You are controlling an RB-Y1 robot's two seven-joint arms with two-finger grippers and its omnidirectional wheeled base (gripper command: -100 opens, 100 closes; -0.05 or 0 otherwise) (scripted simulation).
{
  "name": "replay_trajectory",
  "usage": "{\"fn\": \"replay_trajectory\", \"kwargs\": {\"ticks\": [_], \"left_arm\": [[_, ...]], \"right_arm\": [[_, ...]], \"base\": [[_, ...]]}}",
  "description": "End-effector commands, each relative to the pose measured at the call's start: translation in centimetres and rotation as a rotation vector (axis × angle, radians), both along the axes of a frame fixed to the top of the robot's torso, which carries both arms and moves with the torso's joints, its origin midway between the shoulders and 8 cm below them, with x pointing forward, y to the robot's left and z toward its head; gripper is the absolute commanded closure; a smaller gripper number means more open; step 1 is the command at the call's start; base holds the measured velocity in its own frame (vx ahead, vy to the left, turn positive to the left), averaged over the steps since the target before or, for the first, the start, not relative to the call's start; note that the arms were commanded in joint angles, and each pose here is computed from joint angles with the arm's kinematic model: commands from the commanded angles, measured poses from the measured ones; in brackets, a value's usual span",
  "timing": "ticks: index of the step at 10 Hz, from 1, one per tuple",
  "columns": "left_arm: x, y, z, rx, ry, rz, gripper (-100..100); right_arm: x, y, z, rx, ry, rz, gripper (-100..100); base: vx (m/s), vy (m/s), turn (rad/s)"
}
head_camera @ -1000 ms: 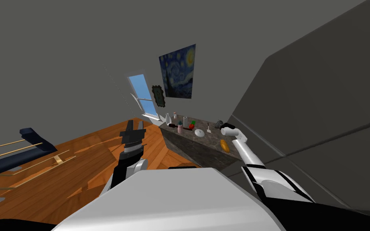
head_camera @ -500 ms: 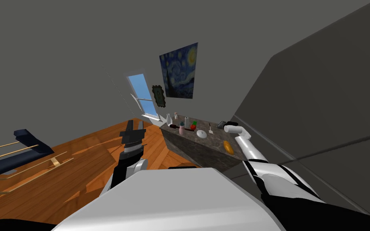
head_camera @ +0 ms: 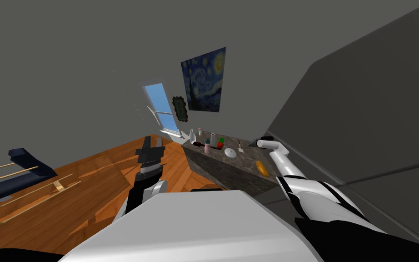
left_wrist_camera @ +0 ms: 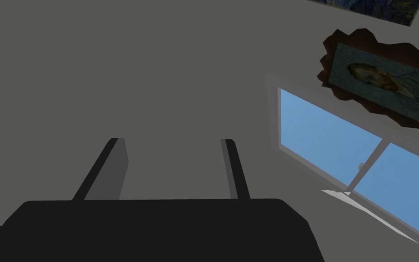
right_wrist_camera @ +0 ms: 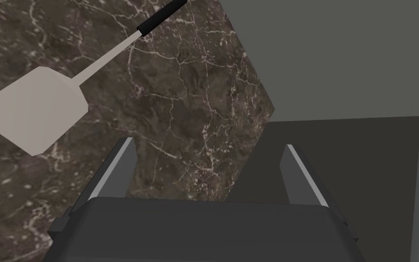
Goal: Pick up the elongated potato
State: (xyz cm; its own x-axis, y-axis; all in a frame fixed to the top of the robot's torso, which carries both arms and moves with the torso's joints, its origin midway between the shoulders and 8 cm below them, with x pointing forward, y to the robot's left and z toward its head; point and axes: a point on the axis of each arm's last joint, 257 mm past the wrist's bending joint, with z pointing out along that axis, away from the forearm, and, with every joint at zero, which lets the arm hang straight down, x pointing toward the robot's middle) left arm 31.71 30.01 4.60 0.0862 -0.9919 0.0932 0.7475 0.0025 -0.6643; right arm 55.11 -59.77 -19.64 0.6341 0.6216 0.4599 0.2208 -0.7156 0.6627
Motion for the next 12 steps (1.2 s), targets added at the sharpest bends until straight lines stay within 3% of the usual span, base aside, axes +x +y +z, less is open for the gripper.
{"fn": "replay_trajectory", "kwargs": {"ticks": [1,2,3,4,9,11,12], "left_arm": [[0.0,0.0,0.0,0.000,0.000,0.000,0],[0.0,0.0,0.0,0.000,0.000,0.000,0],[0.0,0.0,0.0,0.000,0.000,0.000,0],[0.0,0.0,0.0,0.000,0.000,0.000,0],[0.0,0.0,0.0,0.000,0.000,0.000,0],[0.0,0.0,0.0,0.000,0.000,0.000,0],[0.0,0.0,0.0,0.000,0.000,0.000,0]], "right_arm": [[-1.1,-1.5,-0.2,0.061,0.030,-0.062,-100],[-1.4,-1.6,-0.6,0.068,0.047,-0.067,-100],[-1.6,-2.3,0.5,0.112,0.049,-0.105,-100],[-2.6,-2.9,-0.9,0.129,0.083,-0.128,-100],[-6.1,-5.9,-0.7,0.289,0.157,-0.297,-100],[-7.0,-6.1,-1.8,0.305,0.184,-0.317,-100],[-8.6,-6.9,-2.0,0.358,0.215,-0.378,-100]], "base": [[0.033,0.049,-0.023],[0.031,0.044,-0.017],[0.036,0.066,-0.022],[0.041,0.058,-0.014],[0.039,0.048,-0.019],[0.020,0.029,-0.007],[0.024,0.029,-0.012]]}}
